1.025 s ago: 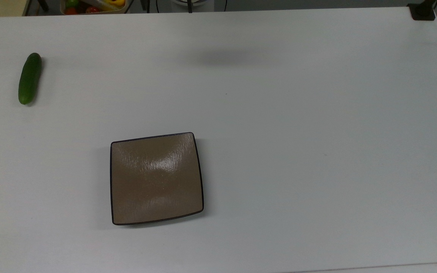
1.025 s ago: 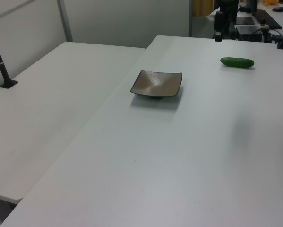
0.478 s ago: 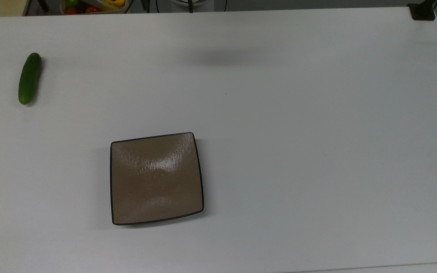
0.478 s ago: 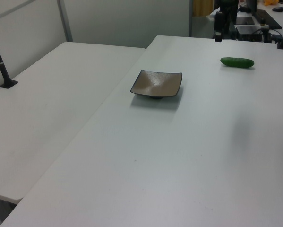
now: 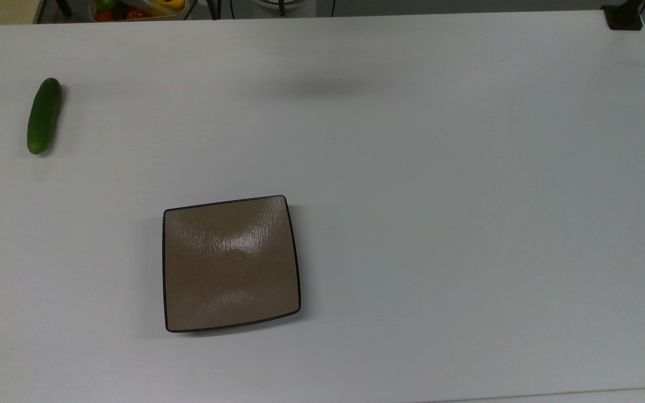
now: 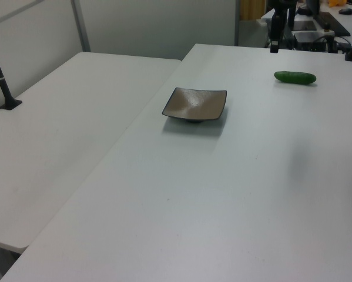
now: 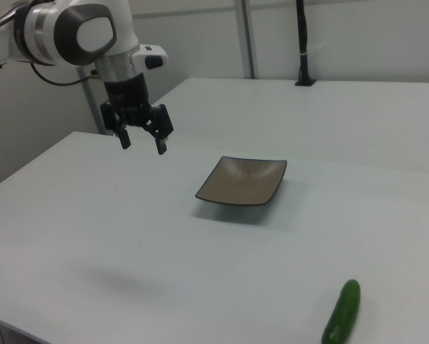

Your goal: Cucumber placed on a ceramic plate

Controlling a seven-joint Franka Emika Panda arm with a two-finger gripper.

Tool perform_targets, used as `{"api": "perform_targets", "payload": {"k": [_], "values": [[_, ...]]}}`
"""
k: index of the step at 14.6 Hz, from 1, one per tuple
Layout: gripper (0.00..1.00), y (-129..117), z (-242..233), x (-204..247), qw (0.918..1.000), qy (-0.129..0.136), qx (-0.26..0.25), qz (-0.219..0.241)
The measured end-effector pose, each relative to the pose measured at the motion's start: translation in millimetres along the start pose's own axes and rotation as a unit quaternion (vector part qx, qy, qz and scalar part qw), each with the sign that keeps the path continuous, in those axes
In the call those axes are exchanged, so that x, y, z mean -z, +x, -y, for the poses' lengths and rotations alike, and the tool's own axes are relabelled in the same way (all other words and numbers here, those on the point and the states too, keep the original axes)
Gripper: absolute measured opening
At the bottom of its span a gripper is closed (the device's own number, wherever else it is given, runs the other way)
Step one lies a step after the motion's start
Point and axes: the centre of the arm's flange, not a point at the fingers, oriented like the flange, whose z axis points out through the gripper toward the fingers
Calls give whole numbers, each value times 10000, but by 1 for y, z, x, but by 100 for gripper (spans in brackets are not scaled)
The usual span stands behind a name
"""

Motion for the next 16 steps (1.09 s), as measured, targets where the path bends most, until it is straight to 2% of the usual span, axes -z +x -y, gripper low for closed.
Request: {"api": "perform_targets", "payload": {"k": [5,8,10,12,14,16], "values": [[100,-1,-5,-8,10000,8,44,85],[100,2,-35,-22,9999,-4,29,140],[100,8,-62,-24,9998,-104,-92,-108],[100,11,-91,-26,9987,-347,-231,-277],[100,12,-117,-32,9972,-577,-342,-338],[100,9,-147,-37,9964,-678,-342,-380]]}}
